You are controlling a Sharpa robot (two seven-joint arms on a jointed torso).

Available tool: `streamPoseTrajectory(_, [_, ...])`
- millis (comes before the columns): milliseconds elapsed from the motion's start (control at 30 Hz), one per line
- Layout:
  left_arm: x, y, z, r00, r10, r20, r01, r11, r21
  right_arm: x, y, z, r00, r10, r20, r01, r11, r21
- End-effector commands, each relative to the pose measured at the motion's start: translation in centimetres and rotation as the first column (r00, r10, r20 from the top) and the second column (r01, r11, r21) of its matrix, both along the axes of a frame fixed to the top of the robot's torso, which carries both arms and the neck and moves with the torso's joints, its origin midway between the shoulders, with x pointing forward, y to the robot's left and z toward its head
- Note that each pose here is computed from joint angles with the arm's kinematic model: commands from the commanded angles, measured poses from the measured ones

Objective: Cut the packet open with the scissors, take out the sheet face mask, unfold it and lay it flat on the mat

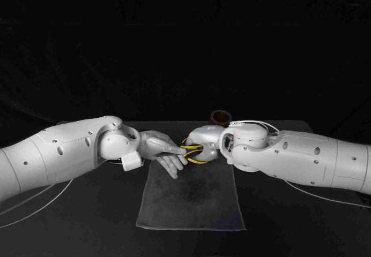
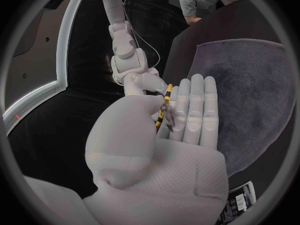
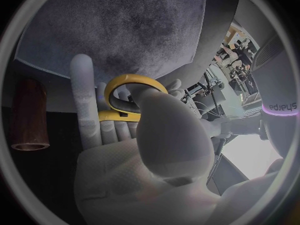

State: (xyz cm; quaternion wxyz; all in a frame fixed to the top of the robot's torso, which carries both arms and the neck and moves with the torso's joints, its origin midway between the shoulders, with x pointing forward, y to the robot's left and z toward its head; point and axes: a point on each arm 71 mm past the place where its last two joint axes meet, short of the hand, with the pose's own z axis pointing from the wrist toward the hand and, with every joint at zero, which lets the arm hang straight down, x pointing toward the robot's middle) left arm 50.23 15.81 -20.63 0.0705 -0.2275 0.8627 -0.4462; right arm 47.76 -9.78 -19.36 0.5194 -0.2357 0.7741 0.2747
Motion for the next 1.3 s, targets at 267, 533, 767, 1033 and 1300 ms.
streamPoseTrajectory(267, [-0.16,-1.0,0.51,1.0,-0.029,-0.004,0.029,0.999,-0.046,-0.2,1.1,-0.7,1.0,0.001,0.003,-0.001,0.997,-0.075])
streamPoseTrajectory(533, [-0.24,-1.4,0.39,0.999,-0.034,-0.008,0.034,0.998,-0.05,-0.2,1.7,-1.2,1.0,0.0,-0.026,-0.004,0.989,-0.145])
streamPoseTrajectory(767, [-0.32,-1.7,0.4,0.999,-0.042,-0.008,0.042,0.998,-0.055,-0.2,2.3,-1.7,0.999,0.007,-0.048,-0.017,0.979,-0.202])
streamPoseTrajectory(1033, [-0.35,-1.6,0.45,0.999,-0.039,-0.012,0.038,0.997,-0.067,-0.4,2.6,-2.0,0.998,0.014,-0.055,-0.027,0.97,-0.241])
streamPoseTrajectory(1300, [-0.26,-1.0,0.48,1.0,-0.007,-0.021,0.006,0.997,-0.076,-0.4,2.5,-1.8,0.999,0.015,-0.033,-0.022,0.978,-0.208])
